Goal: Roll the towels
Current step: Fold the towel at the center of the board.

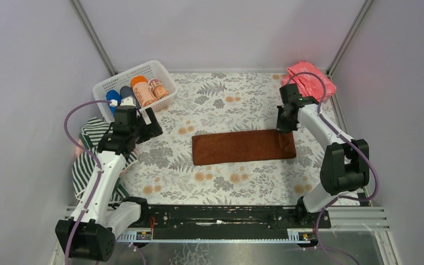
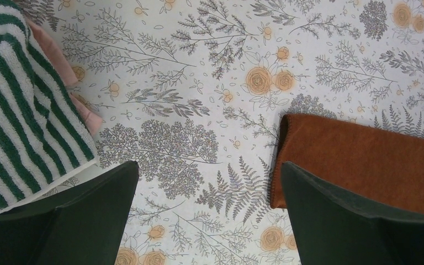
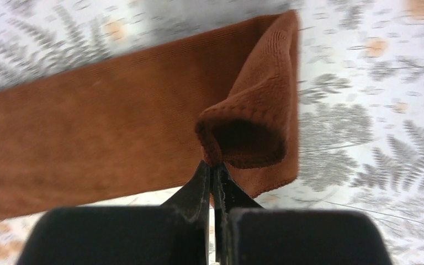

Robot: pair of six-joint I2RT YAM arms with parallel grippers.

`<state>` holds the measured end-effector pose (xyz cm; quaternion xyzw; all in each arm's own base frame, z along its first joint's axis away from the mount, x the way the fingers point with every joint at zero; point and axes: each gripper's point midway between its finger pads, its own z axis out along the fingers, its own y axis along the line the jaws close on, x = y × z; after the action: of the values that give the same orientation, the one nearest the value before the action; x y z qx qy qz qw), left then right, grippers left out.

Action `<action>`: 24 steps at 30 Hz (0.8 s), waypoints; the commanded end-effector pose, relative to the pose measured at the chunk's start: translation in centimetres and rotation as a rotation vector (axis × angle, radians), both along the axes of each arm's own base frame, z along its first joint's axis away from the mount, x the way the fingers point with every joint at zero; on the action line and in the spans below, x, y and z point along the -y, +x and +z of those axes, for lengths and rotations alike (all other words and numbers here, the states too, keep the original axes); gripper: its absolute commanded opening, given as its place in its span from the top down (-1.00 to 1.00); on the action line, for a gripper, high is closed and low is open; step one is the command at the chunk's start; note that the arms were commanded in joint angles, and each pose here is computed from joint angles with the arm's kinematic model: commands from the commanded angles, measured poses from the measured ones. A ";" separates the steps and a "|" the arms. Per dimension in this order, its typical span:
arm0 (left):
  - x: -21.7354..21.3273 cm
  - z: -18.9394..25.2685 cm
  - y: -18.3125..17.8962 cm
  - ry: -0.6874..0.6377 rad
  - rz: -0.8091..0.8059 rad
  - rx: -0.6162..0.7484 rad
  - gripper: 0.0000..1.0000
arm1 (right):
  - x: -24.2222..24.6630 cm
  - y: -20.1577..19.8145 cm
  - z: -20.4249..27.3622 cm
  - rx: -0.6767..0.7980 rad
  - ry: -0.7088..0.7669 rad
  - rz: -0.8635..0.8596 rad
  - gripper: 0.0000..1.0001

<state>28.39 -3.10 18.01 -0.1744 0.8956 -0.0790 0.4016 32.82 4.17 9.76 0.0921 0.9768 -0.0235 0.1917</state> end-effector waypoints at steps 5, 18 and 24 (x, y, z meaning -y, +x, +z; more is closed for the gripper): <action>0.5 -0.4 0.5 -0.010 -0.035 0.004 -1.00 | -11.4 -0.2 1.8 0.040 0.212 0.148 1.00; 1.0 -0.6 0.5 -0.028 -0.066 0.000 -1.00 | -23.3 -0.4 1.7 0.018 0.318 0.244 1.00; 1.2 -0.9 0.5 -0.034 -0.078 -0.010 -1.00 | -26.8 -0.8 1.8 0.025 0.343 0.275 1.00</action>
<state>28.26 -4.11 16.92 -0.1603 0.9059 -0.1006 0.3787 31.53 27.80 9.38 -0.0160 0.9770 0.1331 0.1658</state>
